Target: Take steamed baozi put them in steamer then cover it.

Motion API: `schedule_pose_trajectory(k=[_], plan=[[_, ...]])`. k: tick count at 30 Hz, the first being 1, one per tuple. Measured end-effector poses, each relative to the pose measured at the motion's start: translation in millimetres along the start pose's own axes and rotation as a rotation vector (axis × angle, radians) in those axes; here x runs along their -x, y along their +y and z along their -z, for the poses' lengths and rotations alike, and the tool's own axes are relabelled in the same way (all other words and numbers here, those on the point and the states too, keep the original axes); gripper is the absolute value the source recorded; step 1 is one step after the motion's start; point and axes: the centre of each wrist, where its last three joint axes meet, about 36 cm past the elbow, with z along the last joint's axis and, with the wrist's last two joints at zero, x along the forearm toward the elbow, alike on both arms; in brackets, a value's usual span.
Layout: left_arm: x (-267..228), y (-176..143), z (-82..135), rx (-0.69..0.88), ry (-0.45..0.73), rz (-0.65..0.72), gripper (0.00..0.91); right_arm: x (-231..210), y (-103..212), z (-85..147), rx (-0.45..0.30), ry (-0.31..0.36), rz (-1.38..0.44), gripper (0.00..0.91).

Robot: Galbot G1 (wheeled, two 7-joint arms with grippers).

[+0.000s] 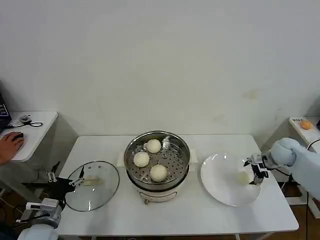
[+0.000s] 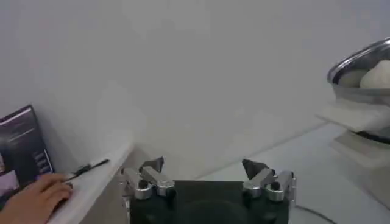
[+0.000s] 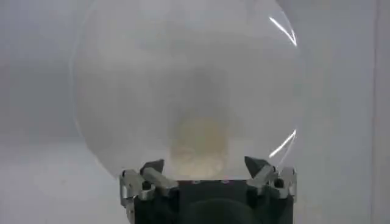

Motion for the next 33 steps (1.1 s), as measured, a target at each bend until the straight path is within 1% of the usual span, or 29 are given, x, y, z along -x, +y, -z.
schedule_pose_trajectory(k=[3, 6, 7, 8, 13, 15, 17, 18, 27, 33], plan=[[-0.2, -0.4, -0.3, -0.001, 0.001, 0.001, 0.907, 5.8, -1.9, 3.3, 0.001, 0.001, 0.006, 0.907], [-0.4, 0.8, -0.6, 0.001, 0.002, 0.004, 0.907, 10.7, -2.3, 4.6, 0.000, 0.010, 0.015, 0.867], [-0.3, 1.3, -0.7, 0.002, 0.002, 0.005, 0.907, 12.7, -2.1, 4.8, 0.002, 0.012, 0.018, 0.846], [-0.3, 1.8, -0.7, 0.002, 0.002, 0.006, 0.907, 14.6, -2.0, 5.3, 0.003, 0.014, 0.020, 0.806], [-0.1, 2.1, -2.9, 0.002, 0.007, 0.008, 0.907, 20.0, -2.0, 5.3, 0.009, 0.026, 0.030, 0.715], [-0.3, 1.9, -3.0, 0.001, 0.007, 0.007, 0.907, 21.6, -1.5, 5.4, 0.009, 0.029, 0.036, 0.625], [-0.2, 1.9, -2.7, 0.001, 0.006, 0.008, 0.907, 22.5, -1.6, 5.9, 0.009, 0.031, 0.038, 0.574], [-0.1, 1.9, -2.4, 0.001, 0.005, 0.008, 0.907, 22.7, -1.8, 6.2, 0.010, 0.032, 0.039, 0.564], [-1.0, 2.7, -1.4, 0.003, 0.003, 0.008, 0.907, 10.8, -9.2, 7.9, 0.009, 0.032, 0.034, 0.574], [-1.8, 4.5, 0.6, 0.005, -0.002, 0.010, 0.907, -23.2, -27.3, 13.4, 0.001, 0.030, -0.011, 0.574]])
